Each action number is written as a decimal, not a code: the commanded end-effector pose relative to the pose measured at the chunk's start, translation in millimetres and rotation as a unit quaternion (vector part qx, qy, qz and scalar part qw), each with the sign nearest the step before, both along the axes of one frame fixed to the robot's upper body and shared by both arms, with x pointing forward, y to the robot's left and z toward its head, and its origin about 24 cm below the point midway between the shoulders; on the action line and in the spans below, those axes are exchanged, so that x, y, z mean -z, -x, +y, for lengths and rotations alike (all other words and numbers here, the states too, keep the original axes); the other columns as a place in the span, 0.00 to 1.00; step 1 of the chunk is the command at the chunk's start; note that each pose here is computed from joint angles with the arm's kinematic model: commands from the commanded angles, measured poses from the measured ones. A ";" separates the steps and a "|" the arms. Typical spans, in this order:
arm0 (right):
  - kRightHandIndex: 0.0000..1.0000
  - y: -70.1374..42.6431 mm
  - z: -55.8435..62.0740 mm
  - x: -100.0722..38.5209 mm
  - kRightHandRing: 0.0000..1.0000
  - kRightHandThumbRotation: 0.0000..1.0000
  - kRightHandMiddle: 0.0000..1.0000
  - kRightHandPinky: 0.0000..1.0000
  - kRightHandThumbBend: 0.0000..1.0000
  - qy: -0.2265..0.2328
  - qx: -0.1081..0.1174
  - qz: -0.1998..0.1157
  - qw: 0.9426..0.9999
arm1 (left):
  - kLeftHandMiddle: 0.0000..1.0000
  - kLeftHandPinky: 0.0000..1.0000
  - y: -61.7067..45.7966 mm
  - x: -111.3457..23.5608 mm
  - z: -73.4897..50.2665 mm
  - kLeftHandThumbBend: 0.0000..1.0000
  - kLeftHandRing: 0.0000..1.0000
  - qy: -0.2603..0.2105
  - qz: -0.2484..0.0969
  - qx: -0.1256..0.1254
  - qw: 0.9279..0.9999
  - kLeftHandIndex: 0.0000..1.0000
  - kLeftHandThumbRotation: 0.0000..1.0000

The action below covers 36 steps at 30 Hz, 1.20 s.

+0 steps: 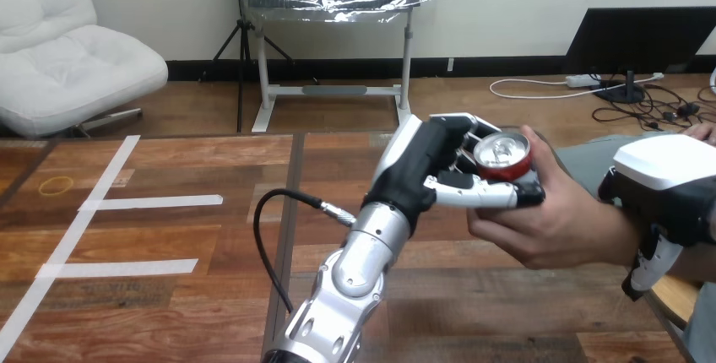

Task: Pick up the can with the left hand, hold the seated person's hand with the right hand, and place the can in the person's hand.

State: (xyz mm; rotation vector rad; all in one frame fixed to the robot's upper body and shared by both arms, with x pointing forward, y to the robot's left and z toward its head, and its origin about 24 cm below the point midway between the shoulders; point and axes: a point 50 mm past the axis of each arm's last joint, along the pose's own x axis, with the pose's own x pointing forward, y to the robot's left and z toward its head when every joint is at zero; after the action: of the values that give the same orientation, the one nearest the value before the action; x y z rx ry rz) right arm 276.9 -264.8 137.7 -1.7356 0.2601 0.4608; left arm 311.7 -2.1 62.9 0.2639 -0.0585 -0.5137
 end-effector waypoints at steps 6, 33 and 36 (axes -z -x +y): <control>0.72 -8.1 10.8 -53.4 0.66 0.12 0.73 0.56 0.82 0.001 -0.026 -0.101 0.995 | 0.62 0.47 -1.9 -21.1 -19.3 0.66 0.56 -0.064 -0.017 0.090 0.994 0.63 0.11; 0.83 -0.6 5.2 -59.7 0.84 0.17 0.85 0.74 0.80 -0.032 0.007 -0.083 0.996 | 0.79 0.63 -10.3 -20.5 25.7 0.71 0.74 -0.104 -0.029 0.076 0.991 0.81 0.27; 0.83 1.7 5.2 -61.9 0.85 0.17 0.86 0.76 0.79 -0.038 0.009 -0.085 0.996 | 0.79 0.64 -10.5 -21.0 32.4 0.70 0.74 -0.100 -0.030 0.067 0.992 0.81 0.27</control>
State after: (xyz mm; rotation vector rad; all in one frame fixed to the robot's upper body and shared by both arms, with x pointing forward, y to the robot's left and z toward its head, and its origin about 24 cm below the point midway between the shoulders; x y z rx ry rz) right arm 273.9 -261.4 162.8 -1.6640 0.2325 0.4035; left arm 314.7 14.4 64.9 0.4638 -0.0125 -0.7052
